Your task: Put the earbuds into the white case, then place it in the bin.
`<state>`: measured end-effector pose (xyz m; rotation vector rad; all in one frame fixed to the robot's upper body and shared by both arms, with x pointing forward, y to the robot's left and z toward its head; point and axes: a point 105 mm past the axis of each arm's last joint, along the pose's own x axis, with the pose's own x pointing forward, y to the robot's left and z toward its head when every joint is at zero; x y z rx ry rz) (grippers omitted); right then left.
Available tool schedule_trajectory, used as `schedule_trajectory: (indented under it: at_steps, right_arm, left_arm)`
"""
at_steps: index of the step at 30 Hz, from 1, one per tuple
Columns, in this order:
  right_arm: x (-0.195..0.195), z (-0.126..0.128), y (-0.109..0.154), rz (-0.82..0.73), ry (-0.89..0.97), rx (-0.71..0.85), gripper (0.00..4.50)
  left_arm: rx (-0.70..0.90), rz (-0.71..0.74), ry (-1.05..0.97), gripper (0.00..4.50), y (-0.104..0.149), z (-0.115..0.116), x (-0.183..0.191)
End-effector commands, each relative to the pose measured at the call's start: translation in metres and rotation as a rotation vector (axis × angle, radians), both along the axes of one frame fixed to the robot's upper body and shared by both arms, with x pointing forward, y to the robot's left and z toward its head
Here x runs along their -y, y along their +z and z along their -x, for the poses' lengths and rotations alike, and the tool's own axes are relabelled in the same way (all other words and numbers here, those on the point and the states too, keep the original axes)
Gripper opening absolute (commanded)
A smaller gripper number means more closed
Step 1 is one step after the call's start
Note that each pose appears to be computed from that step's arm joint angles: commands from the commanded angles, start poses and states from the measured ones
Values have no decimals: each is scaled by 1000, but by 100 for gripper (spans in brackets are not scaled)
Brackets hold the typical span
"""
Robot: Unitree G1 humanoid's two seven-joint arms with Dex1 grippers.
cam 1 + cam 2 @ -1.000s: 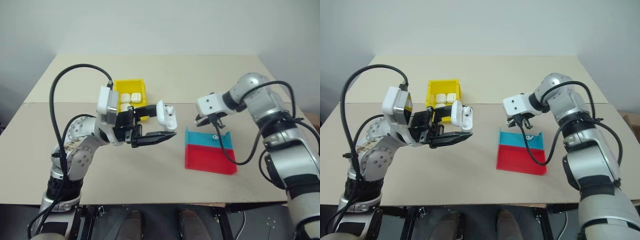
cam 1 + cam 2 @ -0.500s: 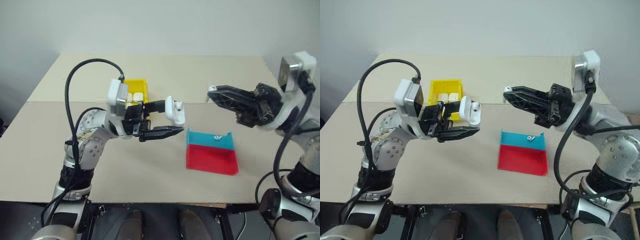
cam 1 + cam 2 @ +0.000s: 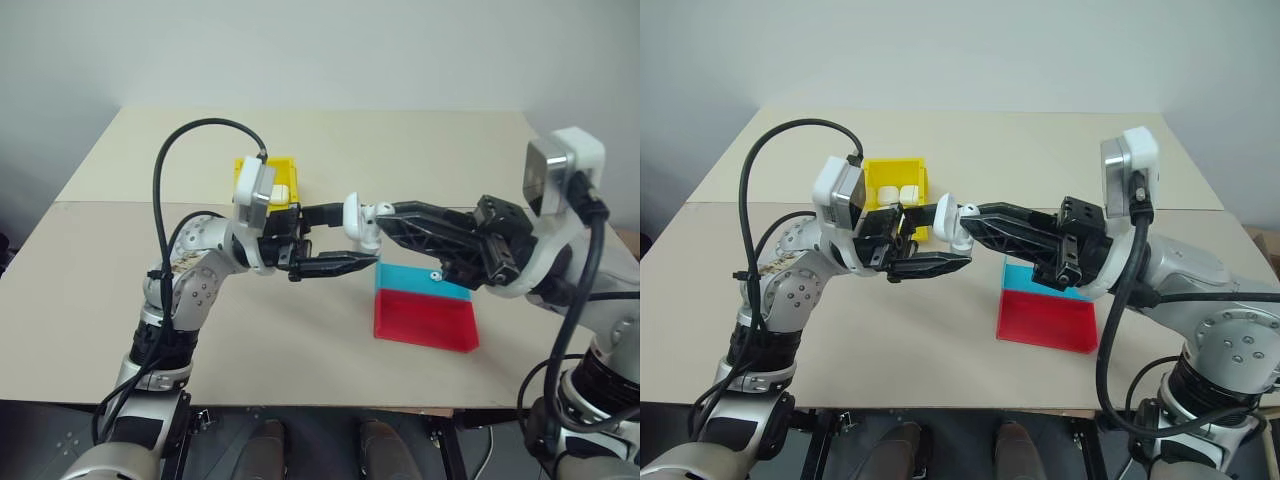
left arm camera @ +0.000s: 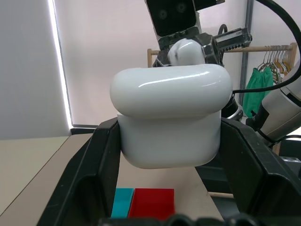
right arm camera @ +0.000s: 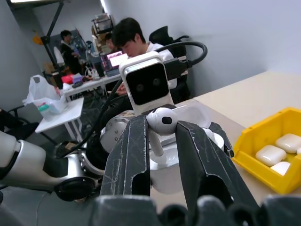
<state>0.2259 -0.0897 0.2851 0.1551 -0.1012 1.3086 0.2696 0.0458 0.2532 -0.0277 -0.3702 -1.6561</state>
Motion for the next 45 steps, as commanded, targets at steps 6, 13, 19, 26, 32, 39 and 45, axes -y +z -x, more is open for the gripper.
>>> schedule_trajectory:
  at_steps: [6,13,19,26,32,39,45]
  right_arm:
    - [-7,1,-5,57,-11,64,63]
    - [-3,4,-10,106,20,80,302]
    - [12,14,-1,111,60,120,330]
    - [18,15,10,133,77,168,167]
    - [-5,-18,32,262,-44,323,4]
    - [-39,-35,11,619,27,382,4]
    - [-22,-50,3,688,-40,397,4]
  left_arm:
    - [51,10,-5,279,8,7,0]
    - [58,13,6,279,9,7,-2]
    - [53,-2,26,279,6,5,-6]
    - [43,-89,89,279,-15,-7,-7]
    - [48,-116,160,279,-26,-22,8]
    - [69,-101,195,279,-22,-27,21]
    - [87,-72,233,279,-17,-28,13]
